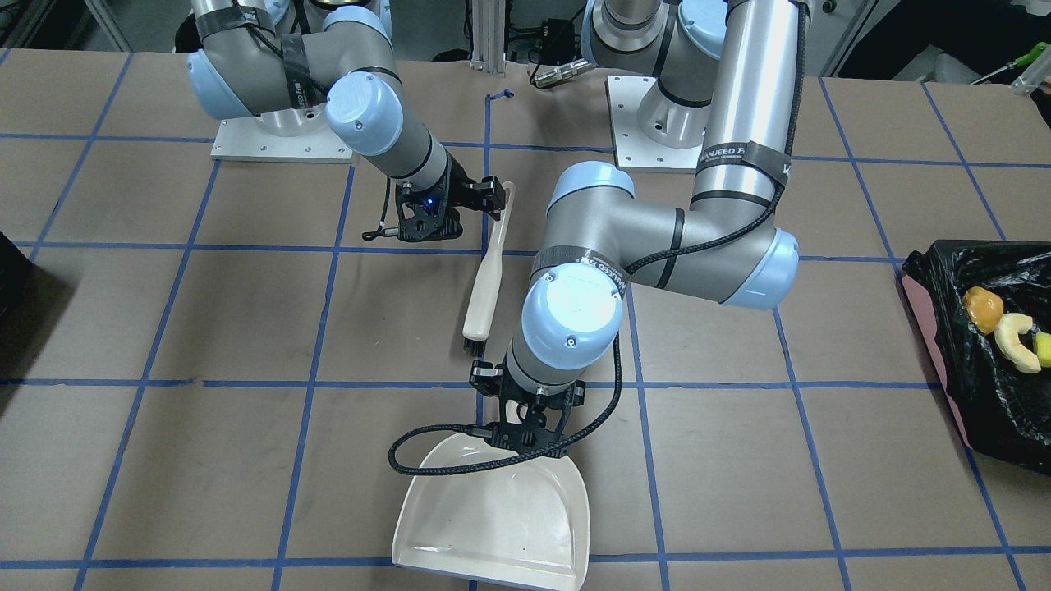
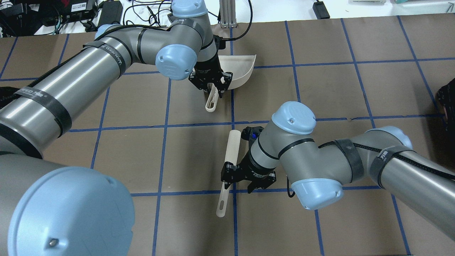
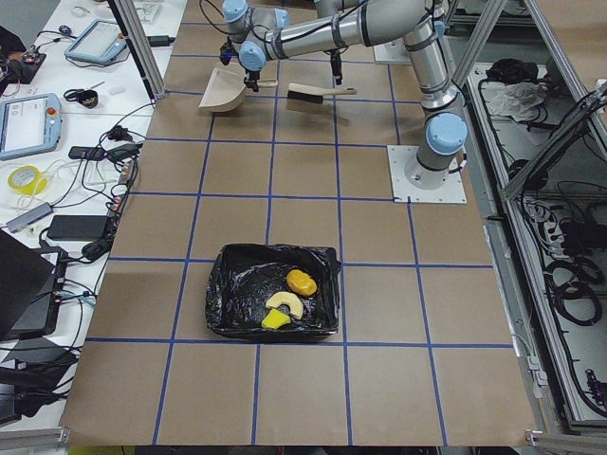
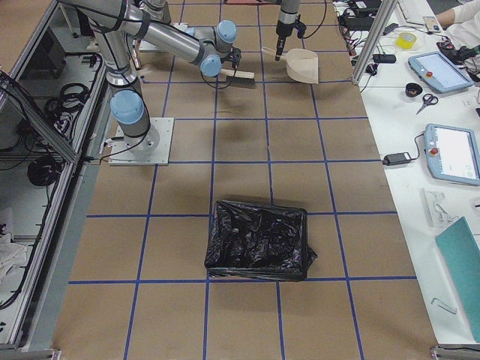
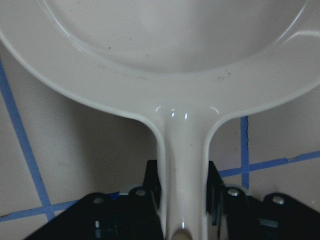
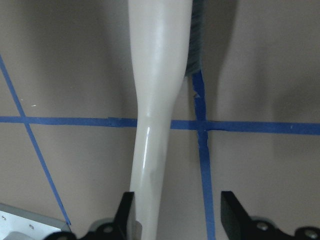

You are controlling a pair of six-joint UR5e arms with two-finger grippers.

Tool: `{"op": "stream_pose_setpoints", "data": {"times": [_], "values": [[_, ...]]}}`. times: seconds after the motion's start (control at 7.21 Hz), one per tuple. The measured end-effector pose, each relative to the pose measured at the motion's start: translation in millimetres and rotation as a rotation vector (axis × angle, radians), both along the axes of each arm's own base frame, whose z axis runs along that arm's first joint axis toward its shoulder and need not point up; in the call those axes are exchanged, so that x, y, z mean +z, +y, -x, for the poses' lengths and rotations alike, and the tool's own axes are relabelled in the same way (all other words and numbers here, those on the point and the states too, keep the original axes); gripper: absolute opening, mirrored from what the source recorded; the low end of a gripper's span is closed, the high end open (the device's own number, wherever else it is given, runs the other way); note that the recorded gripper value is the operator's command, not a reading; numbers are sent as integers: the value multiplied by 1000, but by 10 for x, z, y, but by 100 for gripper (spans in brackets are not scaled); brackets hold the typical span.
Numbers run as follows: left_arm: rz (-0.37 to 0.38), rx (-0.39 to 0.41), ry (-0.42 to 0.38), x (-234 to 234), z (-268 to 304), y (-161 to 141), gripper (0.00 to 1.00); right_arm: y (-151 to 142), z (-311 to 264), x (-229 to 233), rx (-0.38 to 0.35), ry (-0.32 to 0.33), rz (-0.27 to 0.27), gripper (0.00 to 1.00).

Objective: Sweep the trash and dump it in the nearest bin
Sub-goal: 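Bring the empty dustpan back to the table center with the left gripper, then set down the brush with the right gripper while the left lowers the dustpan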

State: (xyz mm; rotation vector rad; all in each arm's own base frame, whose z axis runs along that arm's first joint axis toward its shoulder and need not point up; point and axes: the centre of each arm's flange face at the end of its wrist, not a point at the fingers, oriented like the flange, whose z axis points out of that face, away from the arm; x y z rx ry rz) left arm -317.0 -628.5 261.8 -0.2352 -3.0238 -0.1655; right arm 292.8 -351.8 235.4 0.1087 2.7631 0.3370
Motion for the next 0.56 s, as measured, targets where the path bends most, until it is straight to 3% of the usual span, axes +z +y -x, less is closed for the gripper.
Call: {"op": "stream_pose_setpoints", "data": {"times": [0.28, 0.56], "values": [[-9, 19, -8, -38, 127, 70, 0, -42, 113, 171, 43, 96, 93, 100], [-22, 58, -18, -91, 186, 103, 0, -92, 259, 427, 129, 206, 189, 100]]}}
